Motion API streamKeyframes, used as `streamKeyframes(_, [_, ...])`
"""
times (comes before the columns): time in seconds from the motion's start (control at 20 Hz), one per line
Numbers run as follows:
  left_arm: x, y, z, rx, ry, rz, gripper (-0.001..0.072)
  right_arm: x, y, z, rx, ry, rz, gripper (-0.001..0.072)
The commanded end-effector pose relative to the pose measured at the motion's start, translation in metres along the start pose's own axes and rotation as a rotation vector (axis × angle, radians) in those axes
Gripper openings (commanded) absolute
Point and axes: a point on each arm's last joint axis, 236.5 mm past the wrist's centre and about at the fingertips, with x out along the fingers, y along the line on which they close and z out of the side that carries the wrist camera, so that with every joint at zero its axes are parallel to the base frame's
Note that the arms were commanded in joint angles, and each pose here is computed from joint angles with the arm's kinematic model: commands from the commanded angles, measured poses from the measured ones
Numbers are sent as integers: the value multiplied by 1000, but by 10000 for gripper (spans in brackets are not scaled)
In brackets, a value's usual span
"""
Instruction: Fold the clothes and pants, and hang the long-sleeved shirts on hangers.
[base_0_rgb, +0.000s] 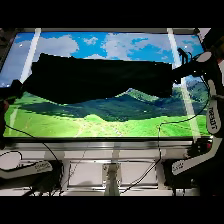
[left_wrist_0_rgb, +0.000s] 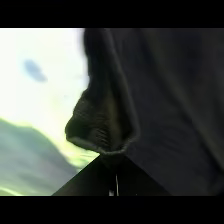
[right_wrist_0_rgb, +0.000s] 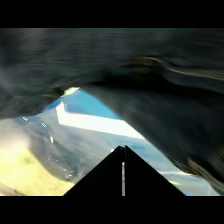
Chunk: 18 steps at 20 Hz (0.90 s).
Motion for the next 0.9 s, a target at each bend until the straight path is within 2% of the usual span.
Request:
streamKeyframes(0.0, [-76,-83,1,204,-117,-71,8,-11,-44,-30,41,-74,-47,31])
streamKeyframes(0.15, [-117,-135,-8,283,-201,-122,9,-11,-74,-77,53,-64,-71,37])
streamKeyframes(0.2, [-123,-144,-12,302,-212,-134,9,-10,-82,-78,72,-81,-81,139])
streamKeyframes(0.25, [-125,-149,-14,305,-214,-142,9,-10,-85,-73,73,-104,-94,342])
streamKeyframes(0.3, [-124,-151,-15,285,-207,-148,9,-11,-86,-65,62,-136,-103,455])
streamKeyframes(0.4, [-120,-151,-17,274,-192,-153,9,-15,-83,-51,-35,-172,-127,468])
streamKeyframes(0.6, [-110,-148,-23,267,-150,-155,9,-29,-91,-33,-104,-209,-202,469])
streamKeyframes(0.85, [-94,-138,-28,243,-89,-152,9,7,-79,-51,-116,-92,-152,468])
